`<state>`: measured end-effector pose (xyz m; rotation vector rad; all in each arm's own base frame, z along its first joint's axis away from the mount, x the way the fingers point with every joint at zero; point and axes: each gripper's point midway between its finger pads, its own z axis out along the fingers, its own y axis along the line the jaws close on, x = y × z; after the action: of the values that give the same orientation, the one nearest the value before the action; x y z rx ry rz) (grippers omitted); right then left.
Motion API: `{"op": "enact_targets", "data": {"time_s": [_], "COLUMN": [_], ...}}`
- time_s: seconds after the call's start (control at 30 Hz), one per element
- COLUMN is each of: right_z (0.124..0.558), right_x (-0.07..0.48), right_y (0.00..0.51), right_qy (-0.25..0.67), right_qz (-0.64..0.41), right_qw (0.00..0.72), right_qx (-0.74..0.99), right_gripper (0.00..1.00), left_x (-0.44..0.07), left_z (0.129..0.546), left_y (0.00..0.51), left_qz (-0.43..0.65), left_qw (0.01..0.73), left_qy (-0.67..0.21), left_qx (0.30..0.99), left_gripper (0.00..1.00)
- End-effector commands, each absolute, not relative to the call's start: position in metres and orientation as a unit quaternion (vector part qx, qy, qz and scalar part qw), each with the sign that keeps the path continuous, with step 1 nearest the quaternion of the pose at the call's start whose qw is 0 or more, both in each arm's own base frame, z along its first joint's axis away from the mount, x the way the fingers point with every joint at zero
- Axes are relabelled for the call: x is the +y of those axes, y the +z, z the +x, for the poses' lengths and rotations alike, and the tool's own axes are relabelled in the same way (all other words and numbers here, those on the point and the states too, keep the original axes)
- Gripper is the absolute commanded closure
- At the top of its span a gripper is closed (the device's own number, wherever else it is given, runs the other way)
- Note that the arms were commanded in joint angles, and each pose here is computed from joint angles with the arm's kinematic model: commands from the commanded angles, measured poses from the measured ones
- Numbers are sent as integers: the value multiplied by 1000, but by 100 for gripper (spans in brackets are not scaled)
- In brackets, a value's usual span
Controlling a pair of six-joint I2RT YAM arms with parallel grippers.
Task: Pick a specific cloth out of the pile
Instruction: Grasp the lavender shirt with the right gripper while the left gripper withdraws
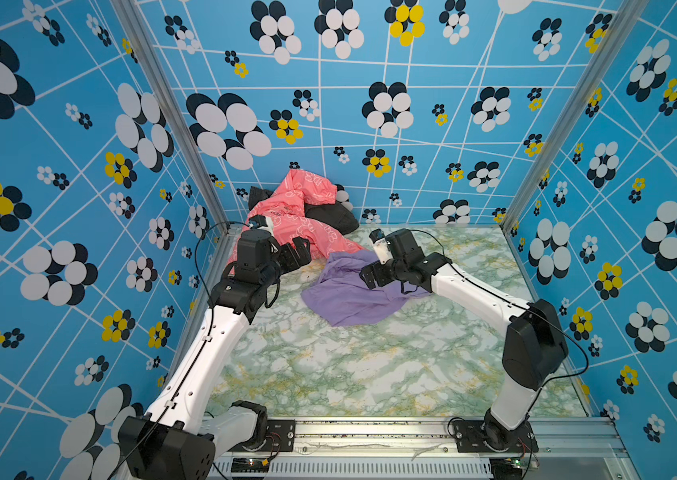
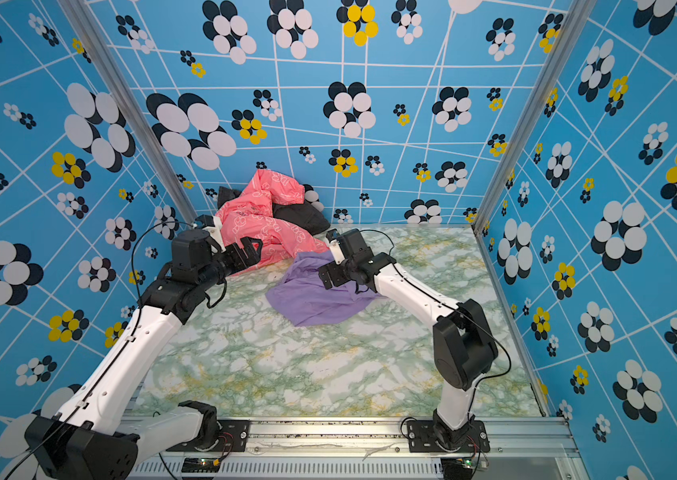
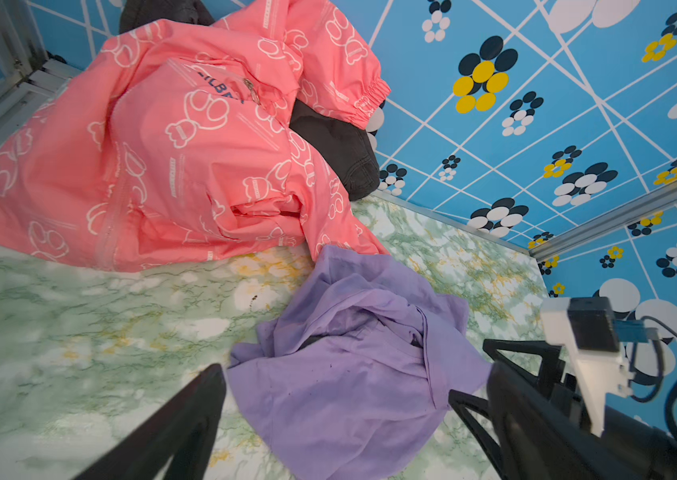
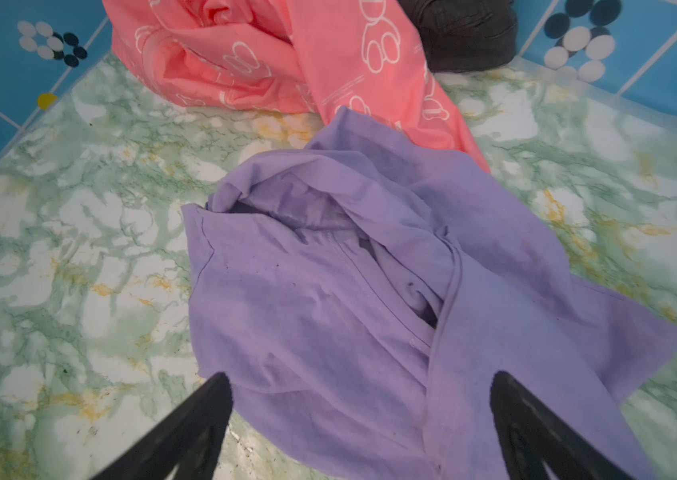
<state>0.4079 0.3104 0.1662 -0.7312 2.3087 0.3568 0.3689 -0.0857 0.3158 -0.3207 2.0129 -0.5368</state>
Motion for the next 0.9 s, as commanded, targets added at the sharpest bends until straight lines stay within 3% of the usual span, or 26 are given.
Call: {"op": "enact_targets", "data": {"time_s": [0.0, 0.37, 0.5, 0.7, 0.87], "right_z": [400, 399, 394, 383, 392], "right_x": [316, 346, 347, 343, 343], "right_y": [139, 65, 46, 27, 44], "right_qy": [99, 89, 88, 87, 82], "right_qz": [-311, -307, -299, -284, -289], "right_qw": [283, 188, 158, 118, 151], "right_qx": [902, 929, 937, 948, 942], "right_gripper": [3, 21, 35, 65, 91], "left_x": [-72, -50, -47, -47, -46], "left_z": [358, 336, 336, 340, 346], "left_y": [306, 298, 297, 296, 302], "left_qz": [-153, -178, -180, -190, -186], "left_qw": [486, 476, 474, 470, 475], "left_qy": [-213, -213, -213, -223, -222], "left_qx": [834, 834, 835, 833, 831], "left_gripper": [1, 1, 1, 1, 1]}}
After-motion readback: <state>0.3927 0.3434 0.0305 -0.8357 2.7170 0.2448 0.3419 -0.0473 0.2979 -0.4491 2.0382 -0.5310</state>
